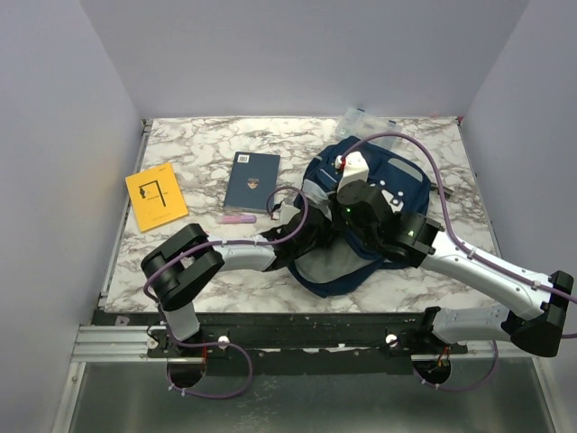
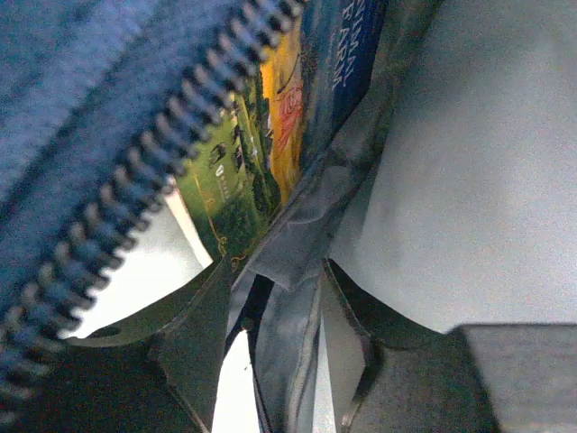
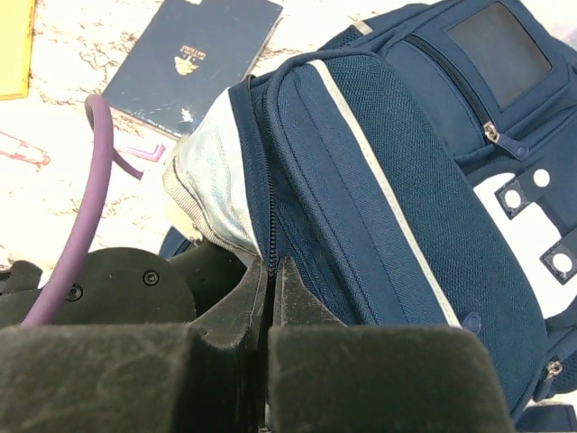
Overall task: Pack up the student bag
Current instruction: Place the book in the student bag, then adjust the book at the center of the board.
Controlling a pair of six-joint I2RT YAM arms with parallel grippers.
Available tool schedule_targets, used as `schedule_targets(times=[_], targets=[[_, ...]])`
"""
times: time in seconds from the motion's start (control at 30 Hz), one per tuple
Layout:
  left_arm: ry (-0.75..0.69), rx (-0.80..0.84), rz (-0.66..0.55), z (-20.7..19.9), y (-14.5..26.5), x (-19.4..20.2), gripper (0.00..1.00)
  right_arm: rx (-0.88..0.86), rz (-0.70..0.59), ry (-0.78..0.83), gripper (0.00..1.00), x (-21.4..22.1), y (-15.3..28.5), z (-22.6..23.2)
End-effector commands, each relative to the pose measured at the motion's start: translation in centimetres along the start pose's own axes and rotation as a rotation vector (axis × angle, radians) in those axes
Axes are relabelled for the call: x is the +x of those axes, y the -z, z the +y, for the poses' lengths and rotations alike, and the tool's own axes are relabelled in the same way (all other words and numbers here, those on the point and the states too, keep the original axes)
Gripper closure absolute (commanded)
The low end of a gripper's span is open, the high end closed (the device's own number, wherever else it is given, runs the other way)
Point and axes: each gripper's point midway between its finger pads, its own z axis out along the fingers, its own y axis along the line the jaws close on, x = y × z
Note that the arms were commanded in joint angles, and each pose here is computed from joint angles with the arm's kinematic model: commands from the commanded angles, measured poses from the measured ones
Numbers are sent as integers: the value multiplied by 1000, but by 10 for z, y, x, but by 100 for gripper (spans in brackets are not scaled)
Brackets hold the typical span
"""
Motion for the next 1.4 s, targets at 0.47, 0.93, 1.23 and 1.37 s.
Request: schedule_targets(times=[0.47,0.93,1.23,1.37], targets=[[-528,13,20,31,152,-31,31,65,-44,-107,99,42,3,-30],[-845,118,-112,-16,235,-139,2,-467,298,-99,47,146,9,64],[-768,-97,-114,-20,218,-201,2,-442,71,-198,18,68,-17,84],[-579,-207,-328,-6,227,-271,2,-368,11,-247,9,40,-58,102]])
